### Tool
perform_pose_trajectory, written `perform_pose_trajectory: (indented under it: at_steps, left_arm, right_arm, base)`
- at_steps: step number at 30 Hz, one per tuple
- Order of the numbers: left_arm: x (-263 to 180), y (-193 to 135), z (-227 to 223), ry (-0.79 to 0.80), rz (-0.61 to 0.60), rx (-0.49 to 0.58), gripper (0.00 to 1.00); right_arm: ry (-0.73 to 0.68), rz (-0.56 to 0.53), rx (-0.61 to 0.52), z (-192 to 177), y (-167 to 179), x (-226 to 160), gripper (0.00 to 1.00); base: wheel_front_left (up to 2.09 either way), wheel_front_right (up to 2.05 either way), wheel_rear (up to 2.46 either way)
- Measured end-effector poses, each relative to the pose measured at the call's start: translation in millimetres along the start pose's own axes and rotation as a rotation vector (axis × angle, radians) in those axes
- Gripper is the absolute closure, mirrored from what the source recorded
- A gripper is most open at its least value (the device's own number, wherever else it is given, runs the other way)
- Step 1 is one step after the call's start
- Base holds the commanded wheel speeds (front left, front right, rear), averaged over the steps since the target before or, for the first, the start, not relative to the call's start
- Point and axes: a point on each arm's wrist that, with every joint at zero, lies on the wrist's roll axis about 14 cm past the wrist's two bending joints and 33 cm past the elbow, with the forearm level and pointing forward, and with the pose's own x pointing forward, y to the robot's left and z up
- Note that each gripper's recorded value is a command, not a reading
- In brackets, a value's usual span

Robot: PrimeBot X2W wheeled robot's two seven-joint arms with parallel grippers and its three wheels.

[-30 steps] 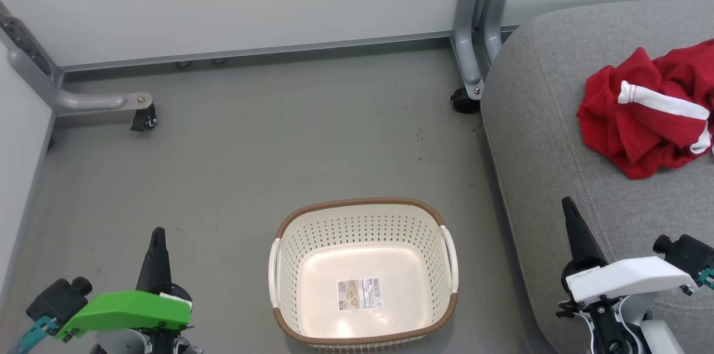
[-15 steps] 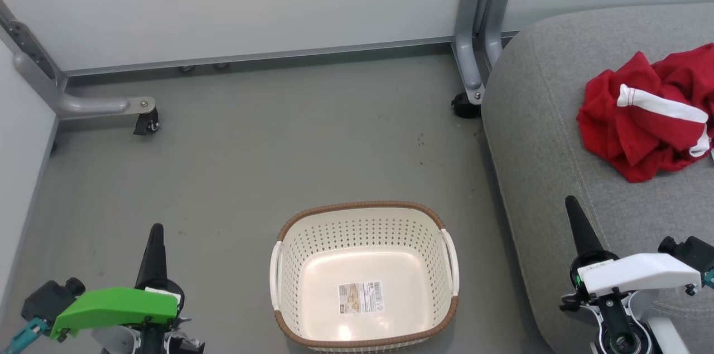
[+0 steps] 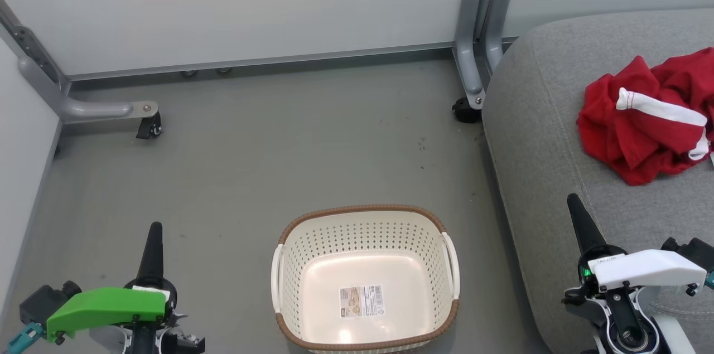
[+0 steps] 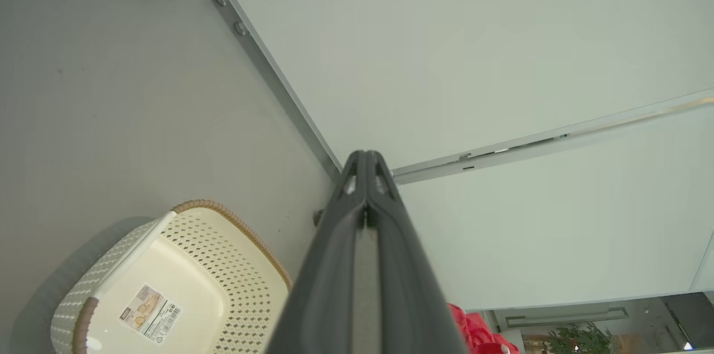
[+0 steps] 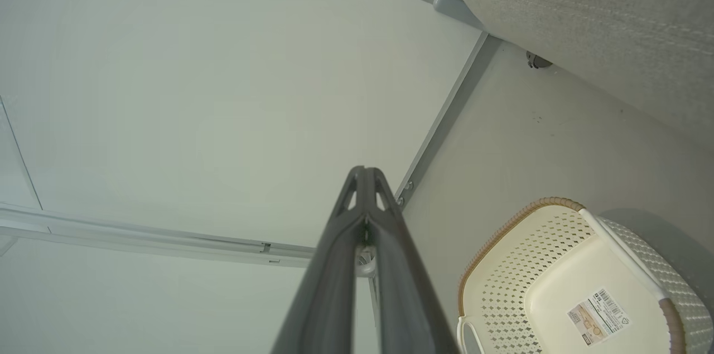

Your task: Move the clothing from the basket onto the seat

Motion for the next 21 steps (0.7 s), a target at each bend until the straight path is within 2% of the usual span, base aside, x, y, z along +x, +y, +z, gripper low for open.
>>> perform_pose_trajectory:
  at_steps: [21]
  left_arm:
    - [-0.5,-11.2,8.4,-0.009,-0.048,-0.184,1.0]
  right_arm:
    - [-0.008,0.008,0.175,5.8,2.4,1.5,1.0]
  base:
    - [0.0,0.0,0.0]
